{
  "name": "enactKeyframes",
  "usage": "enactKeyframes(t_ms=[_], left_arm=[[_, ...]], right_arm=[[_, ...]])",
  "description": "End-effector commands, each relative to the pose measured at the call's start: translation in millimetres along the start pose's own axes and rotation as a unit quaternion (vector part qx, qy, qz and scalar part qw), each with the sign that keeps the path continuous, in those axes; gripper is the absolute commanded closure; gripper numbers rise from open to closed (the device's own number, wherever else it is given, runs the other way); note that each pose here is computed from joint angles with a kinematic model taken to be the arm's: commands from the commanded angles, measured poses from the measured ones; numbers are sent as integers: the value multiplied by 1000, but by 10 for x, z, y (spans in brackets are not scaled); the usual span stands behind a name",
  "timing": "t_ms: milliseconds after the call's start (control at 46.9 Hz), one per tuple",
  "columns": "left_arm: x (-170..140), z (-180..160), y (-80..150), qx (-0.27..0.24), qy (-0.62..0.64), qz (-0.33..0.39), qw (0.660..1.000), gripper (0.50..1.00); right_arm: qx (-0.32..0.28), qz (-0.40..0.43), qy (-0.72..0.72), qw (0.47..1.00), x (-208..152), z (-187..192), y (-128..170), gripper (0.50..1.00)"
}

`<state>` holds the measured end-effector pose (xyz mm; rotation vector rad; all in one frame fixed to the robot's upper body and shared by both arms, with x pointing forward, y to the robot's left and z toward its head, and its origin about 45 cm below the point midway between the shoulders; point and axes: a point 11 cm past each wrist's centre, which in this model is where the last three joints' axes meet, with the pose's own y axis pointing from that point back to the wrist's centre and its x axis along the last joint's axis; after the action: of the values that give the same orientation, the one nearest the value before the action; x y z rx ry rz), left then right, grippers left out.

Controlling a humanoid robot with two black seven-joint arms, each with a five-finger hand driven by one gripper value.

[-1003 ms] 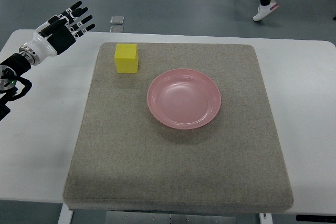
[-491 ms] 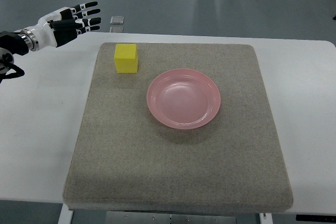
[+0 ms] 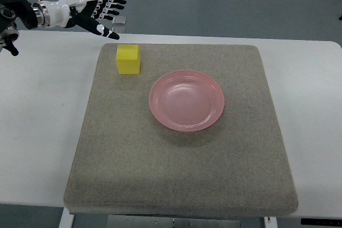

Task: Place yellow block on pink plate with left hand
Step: 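Lower the left hand onto the yellow cube and close fingers around it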

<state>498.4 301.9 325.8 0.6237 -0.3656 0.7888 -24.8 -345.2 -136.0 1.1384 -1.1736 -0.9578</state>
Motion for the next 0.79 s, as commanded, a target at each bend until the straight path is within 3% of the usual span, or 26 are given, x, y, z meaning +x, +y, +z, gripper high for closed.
enactKeyframes(t_ms=[0, 149, 384, 491, 768], left_arm=[[-35, 31, -27, 21, -55, -13, 998, 516], [-287, 41, -118, 57, -164, -63, 983, 516], [-448, -123, -224, 89, -241, -55, 965, 516], [-434, -112, -261, 85, -261, -31, 961, 516], [-595, -128, -391, 90, -285, -45, 953, 519]], right_arm=[[-1, 0, 0, 1000, -1, 9, 0, 576], [0, 0, 0, 1000, 0, 0, 0, 576], [0, 0, 0, 1000, 0, 0, 0, 576], [0, 0, 0, 1000, 0, 0, 0, 576], [0, 0, 0, 1000, 0, 0, 0, 576]])
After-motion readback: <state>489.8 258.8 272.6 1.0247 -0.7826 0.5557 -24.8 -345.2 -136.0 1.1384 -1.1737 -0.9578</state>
